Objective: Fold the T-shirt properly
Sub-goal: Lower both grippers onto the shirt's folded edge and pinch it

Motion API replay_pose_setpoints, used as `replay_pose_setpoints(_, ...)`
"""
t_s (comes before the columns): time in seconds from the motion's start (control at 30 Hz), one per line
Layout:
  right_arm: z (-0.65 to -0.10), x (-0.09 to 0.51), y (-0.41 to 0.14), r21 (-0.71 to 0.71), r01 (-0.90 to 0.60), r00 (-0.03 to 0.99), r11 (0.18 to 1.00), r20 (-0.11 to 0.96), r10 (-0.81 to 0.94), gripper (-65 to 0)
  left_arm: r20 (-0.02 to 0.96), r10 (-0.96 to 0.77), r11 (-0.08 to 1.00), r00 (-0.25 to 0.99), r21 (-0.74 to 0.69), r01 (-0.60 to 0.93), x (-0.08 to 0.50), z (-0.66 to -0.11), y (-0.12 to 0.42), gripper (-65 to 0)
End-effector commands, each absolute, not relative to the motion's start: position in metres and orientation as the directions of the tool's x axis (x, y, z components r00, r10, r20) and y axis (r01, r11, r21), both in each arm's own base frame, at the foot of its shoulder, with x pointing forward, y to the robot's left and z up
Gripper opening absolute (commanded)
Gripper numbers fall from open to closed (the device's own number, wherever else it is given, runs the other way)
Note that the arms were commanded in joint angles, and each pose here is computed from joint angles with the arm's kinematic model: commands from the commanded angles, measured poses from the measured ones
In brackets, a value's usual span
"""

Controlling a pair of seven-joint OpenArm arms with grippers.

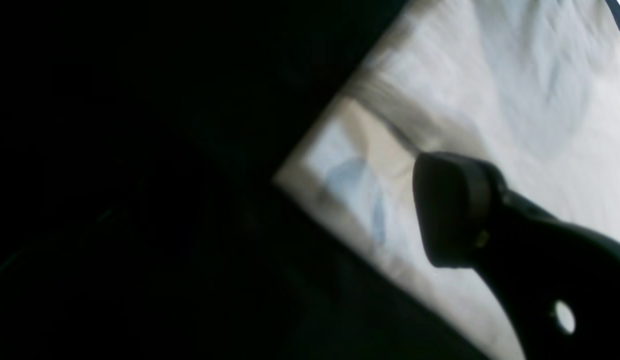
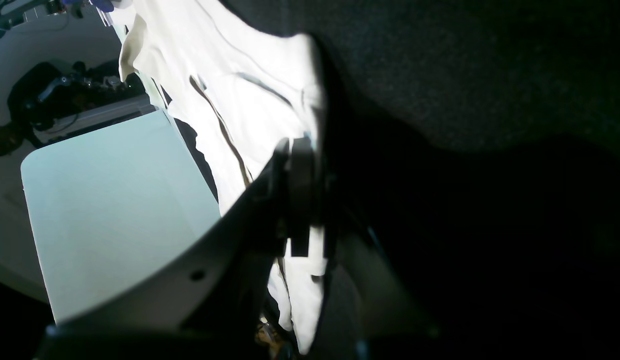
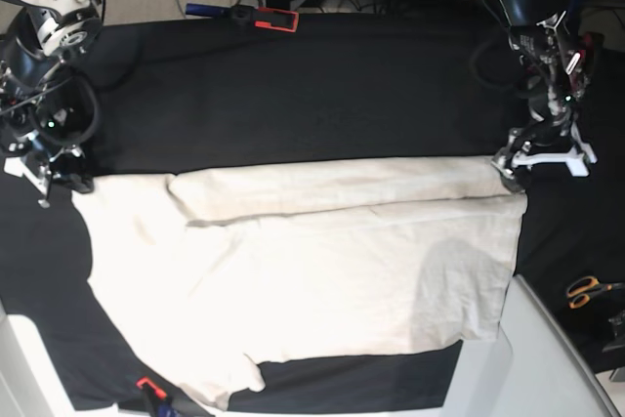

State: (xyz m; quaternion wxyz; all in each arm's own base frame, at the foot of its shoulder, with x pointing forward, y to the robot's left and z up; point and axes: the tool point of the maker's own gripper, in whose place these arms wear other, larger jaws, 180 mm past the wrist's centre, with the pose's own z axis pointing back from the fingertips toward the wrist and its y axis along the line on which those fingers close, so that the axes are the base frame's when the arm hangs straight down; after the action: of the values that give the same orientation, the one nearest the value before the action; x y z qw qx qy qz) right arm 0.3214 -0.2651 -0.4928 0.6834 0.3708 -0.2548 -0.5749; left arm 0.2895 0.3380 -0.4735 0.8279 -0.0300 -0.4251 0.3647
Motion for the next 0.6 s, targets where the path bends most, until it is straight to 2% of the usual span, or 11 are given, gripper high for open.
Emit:
replay_pose_setpoints(0.0, -0.485, 0.328, -0.274, 0.812, 0.58, 0.2, 0.068, -0.061, -0.978, -63.6, 0.64, 0.653, 0.726, 0.405, -0.376, -0.576, 0.287, -0.483, 0.328, -4.9)
replay_pose_setpoints(0.07, -0.485, 0.328, -0.274, 0.812, 0.58, 0.2, 0.068, -0.061, -0.978, -63.6, 0.636, 0.66, 0.718, 0.399, -0.379, -0.584, 0.286, -0.487, 0.327, -10.5)
replay_pose_setpoints(0.13, -0.485, 0.327, -0.274, 0.811, 0.58, 0.2, 0.069, -0.06, -0.978, -63.6, 0.632, 0.663, 0.716, 0.401, -0.379, -0.586, 0.285, -0.489, 0.327, -13.3)
replay_pose_setpoints(0.57, -0.485, 0.328, -0.275, 0.812, 0.58, 0.197, 0.07, -0.056, -0.979, -63.6, 0.655, 0.662, 0.721, 0.365, -0.423, -0.549, 0.312, -0.469, 0.316, -14.3)
